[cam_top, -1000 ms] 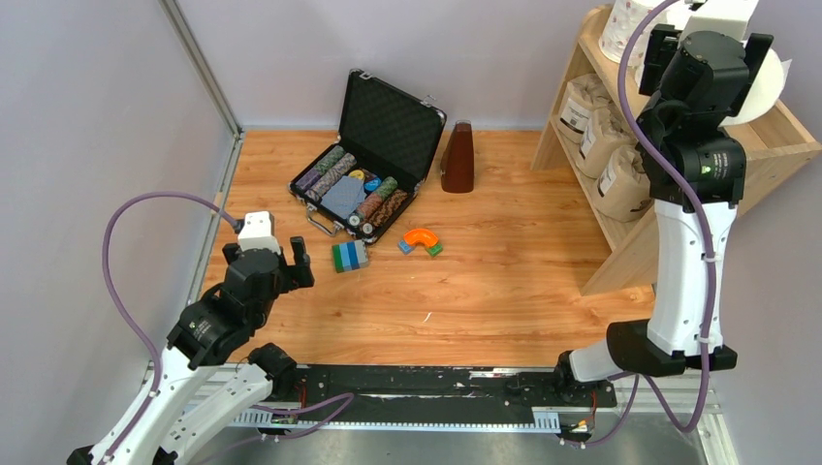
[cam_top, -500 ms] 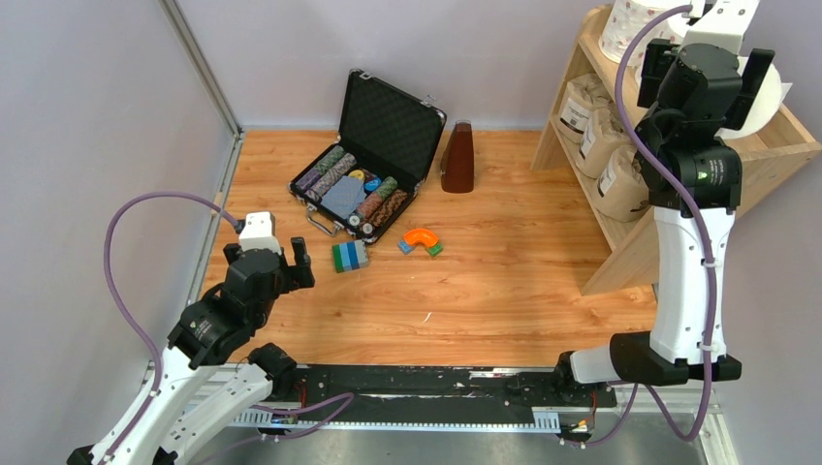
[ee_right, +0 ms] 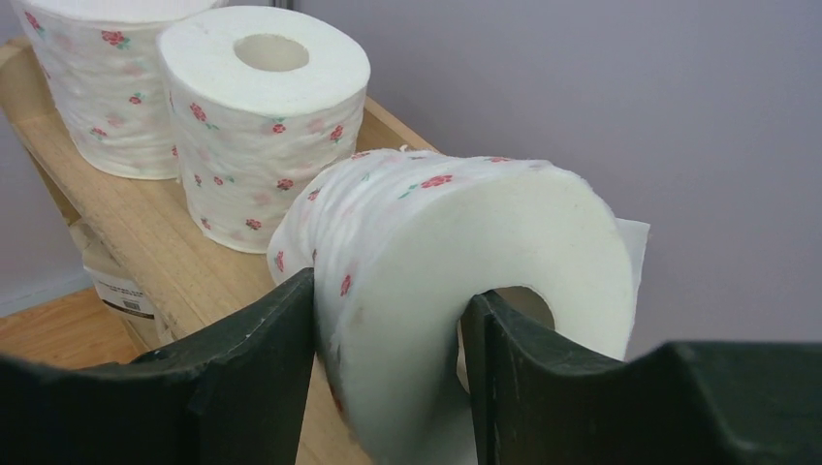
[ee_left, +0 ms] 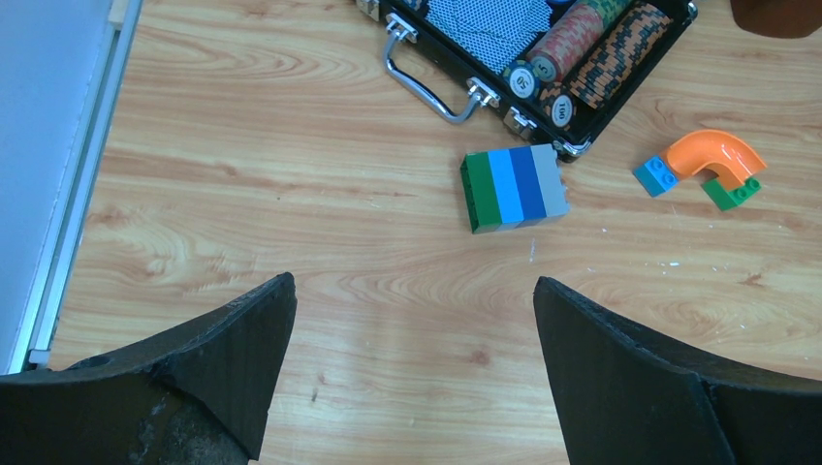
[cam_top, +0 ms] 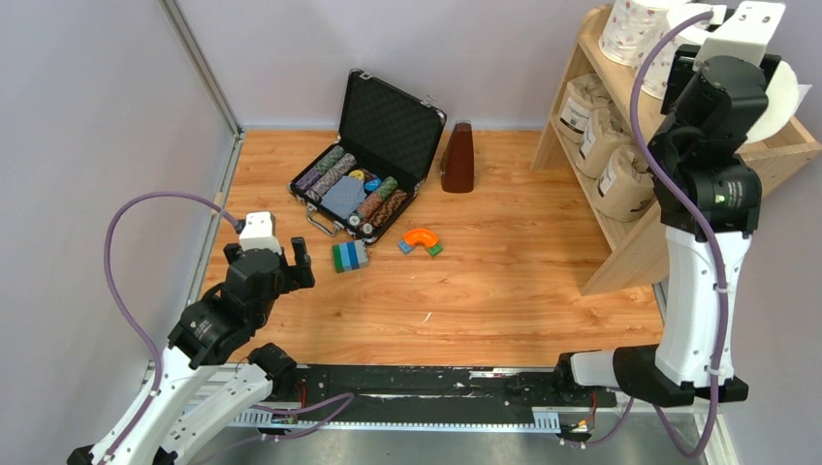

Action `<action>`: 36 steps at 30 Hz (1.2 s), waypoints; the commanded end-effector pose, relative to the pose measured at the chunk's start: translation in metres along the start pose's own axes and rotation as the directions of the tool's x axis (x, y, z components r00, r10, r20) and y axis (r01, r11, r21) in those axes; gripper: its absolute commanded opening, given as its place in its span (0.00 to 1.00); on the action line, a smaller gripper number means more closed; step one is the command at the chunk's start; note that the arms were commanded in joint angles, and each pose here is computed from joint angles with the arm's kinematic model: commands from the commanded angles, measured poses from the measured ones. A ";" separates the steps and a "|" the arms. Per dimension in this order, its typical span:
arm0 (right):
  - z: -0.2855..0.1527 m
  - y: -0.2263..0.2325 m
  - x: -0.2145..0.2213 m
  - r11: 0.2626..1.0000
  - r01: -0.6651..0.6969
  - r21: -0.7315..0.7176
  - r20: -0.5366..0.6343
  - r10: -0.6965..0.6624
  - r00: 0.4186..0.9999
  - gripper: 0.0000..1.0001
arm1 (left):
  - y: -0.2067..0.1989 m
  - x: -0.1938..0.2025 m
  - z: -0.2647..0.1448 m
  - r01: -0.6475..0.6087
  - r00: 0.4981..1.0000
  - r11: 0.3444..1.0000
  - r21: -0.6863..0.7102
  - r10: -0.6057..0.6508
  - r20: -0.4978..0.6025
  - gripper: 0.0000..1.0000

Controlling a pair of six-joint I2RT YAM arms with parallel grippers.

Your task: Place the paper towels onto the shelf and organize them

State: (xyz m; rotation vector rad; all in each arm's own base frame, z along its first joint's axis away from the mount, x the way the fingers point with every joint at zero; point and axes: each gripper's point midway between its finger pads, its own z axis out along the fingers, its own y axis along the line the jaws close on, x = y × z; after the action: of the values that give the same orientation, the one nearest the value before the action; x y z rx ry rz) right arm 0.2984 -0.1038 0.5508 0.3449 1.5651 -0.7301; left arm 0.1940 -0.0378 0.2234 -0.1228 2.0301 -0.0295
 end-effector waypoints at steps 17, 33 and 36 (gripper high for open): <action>0.004 0.006 -0.008 0.999 0.031 -0.032 0.049 -0.030 0.998 0.74 | -0.007 -0.002 0.005 0.005 1.000 1.000 0.011 -0.005 -0.002 1.00; -0.007 -0.005 -0.007 0.999 -0.035 -0.018 0.057 0.036 0.998 0.75 | -0.005 -0.004 0.005 0.010 1.000 1.000 0.007 -0.010 0.005 1.00; -0.020 -0.009 -0.014 0.995 -0.071 -0.065 0.090 0.076 0.993 0.80 | -0.007 -0.003 0.006 0.004 1.000 1.000 0.011 -0.004 0.001 1.00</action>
State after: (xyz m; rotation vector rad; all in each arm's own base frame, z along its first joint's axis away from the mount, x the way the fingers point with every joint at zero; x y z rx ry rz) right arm 0.2935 -0.1031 0.5647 0.3230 1.4925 -0.7205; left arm 0.1957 -0.0424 0.2183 -0.1042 2.0585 -0.0294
